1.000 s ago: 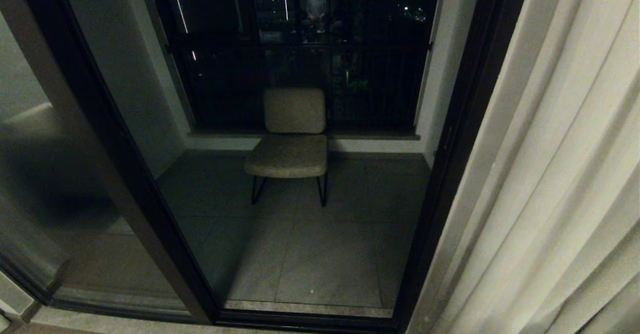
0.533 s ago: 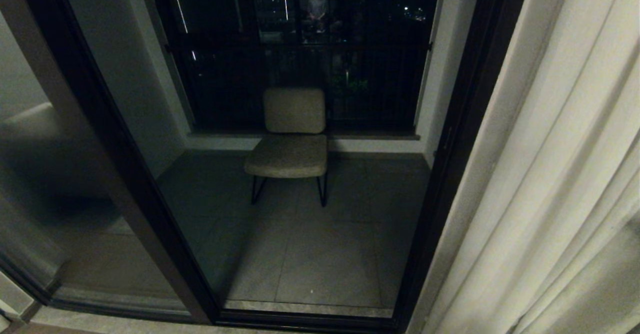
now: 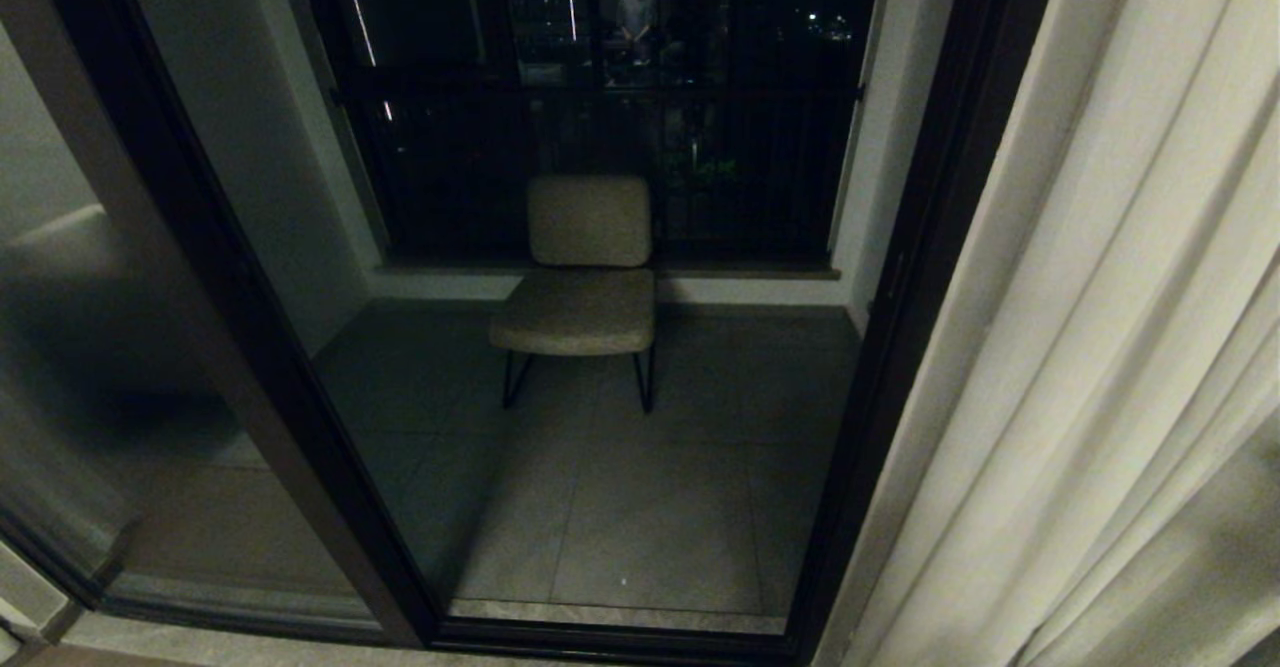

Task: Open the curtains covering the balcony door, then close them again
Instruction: Pull the inner curtains open on both sides

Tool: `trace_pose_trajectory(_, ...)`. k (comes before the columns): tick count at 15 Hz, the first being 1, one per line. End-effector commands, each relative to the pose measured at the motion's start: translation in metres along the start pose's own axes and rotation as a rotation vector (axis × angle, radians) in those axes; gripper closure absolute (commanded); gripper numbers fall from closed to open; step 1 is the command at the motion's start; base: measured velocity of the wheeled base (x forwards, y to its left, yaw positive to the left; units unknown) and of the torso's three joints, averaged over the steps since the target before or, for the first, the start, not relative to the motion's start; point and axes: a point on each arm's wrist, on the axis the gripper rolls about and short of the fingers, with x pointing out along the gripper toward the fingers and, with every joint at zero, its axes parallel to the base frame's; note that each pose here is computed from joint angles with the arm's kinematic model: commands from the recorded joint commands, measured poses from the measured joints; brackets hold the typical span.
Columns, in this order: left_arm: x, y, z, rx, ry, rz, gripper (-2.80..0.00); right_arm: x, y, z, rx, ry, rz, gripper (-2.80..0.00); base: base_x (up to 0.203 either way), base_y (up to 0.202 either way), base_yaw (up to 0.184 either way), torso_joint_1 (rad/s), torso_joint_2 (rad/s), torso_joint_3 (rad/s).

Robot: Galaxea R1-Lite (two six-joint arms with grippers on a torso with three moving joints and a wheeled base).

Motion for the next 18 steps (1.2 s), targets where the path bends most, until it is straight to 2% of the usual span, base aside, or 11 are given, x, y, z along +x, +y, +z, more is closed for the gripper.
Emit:
trace_pose_trajectory(1,0.0,0.0,0.0,0.0,-0.001,0.0,0.0,-0.017,0.008,-0.018,-0.031,-0.096,0.073,0.0,0.0,0.0,0.0,0.0,0.0,0.0)
trace_pose_trajectory(4,0.0,0.0,0.0,0.0,-0.001,0.0,0.0,-0.035,0.01,-0.027,0.01,-0.264,0.174,0.0,0.0,0.0,0.0,0.0,0.0,0.0)
trace_pose_trajectory(8,0.0,0.0,0.0,0.0,-0.001,0.0,0.0,-0.054,0.005,-0.042,0.051,-0.475,0.263,0.0,0.0,0.0,0.0,0.0,0.0,0.0)
trace_pose_trajectory(11,0.0,0.0,0.0,0.0,-0.001,0.0,0.0,-0.057,0.003,-0.062,0.021,-0.465,0.299,0.0,0.0,0.0,0.0,0.0,0.0,0.0)
trace_pose_trajectory(13,0.0,0.0,0.0,0.0,-0.001,0.0,0.0,-0.056,0.006,-0.064,-0.004,-0.446,0.363,0.0,0.0,0.0,0.0,0.0,0.0,0.0)
trace_pose_trajectory(16,0.0,0.0,0.0,0.0,-0.001,0.0,0.0,-0.056,0.006,-0.066,-0.003,-0.426,0.285,0.0,0.0,0.0,0.0,0.0,0.0,0.0)
trace_pose_trajectory(18,0.0,0.0,0.0,0.0,-0.001,0.0,0.0,-0.057,0.008,-0.078,-0.003,-0.384,0.284,0.0,0.0,0.0,0.0,0.0,0.0,0.0)
